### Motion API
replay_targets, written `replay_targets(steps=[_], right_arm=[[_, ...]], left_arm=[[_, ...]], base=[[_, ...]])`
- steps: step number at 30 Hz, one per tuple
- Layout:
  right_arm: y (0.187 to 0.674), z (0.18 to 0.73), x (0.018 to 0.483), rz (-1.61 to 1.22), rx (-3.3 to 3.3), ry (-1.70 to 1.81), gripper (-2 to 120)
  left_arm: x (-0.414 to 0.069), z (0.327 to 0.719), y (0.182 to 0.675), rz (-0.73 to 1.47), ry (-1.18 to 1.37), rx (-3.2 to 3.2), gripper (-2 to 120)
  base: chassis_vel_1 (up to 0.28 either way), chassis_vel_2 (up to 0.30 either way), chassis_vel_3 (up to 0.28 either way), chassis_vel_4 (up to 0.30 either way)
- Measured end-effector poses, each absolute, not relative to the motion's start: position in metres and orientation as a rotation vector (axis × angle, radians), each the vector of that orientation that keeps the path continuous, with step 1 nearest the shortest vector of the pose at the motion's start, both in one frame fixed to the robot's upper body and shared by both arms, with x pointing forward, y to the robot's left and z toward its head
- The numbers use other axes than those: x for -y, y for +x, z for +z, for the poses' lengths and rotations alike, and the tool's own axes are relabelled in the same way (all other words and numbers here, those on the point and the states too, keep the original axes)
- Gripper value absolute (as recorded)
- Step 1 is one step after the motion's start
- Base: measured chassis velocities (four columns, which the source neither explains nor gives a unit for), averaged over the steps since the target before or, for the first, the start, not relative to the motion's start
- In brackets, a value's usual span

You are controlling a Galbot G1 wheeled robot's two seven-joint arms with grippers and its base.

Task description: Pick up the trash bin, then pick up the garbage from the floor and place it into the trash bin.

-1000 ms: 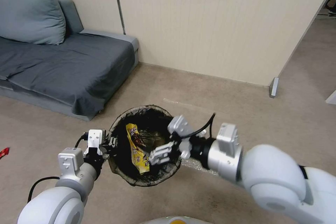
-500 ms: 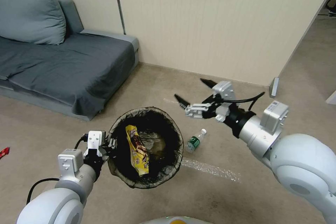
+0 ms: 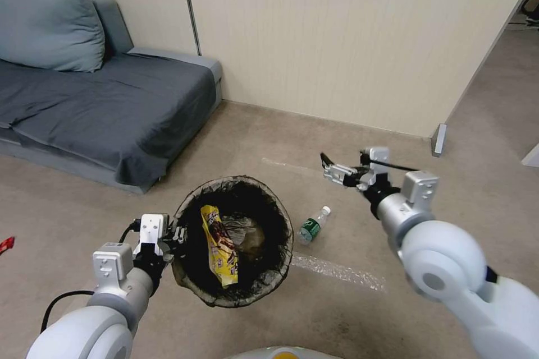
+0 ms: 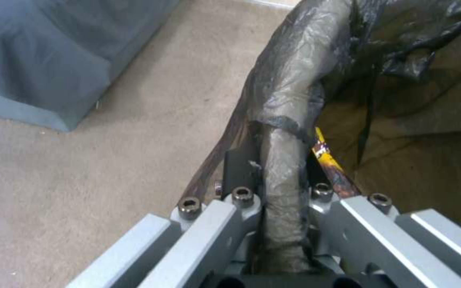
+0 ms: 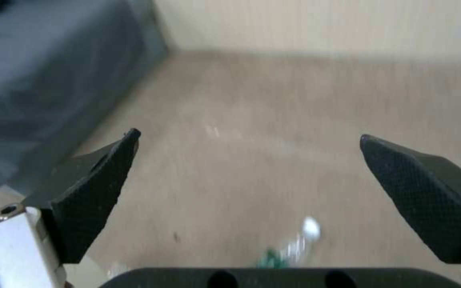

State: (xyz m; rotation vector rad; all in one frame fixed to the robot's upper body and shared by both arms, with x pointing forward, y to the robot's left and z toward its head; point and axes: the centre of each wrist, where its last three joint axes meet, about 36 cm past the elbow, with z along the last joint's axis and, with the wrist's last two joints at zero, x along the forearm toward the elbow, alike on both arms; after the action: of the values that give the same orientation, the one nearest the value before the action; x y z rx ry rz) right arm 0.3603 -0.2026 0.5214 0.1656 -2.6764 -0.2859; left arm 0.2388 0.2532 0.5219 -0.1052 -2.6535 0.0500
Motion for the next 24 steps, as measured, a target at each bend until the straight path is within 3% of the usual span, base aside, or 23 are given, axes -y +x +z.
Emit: replay_targets(steps=[15, 24], right_arm=[[0.405, 0.428, 0.201, -0.444, 2.319, -0.070, 100], [0.429, 0.386, 0.164, -0.543, 2.175, -0.139, 100]], left_arm=[[-0.253, 0.522, 0.239, 0.047, -0.109, 2.654, 1], [-0.254, 0.522, 0.239, 0.041, -0.113, 2.658, 1]], base=[[0.000, 0.000, 0.000, 0.000], [0.000, 0.000, 0.000, 0.000]])
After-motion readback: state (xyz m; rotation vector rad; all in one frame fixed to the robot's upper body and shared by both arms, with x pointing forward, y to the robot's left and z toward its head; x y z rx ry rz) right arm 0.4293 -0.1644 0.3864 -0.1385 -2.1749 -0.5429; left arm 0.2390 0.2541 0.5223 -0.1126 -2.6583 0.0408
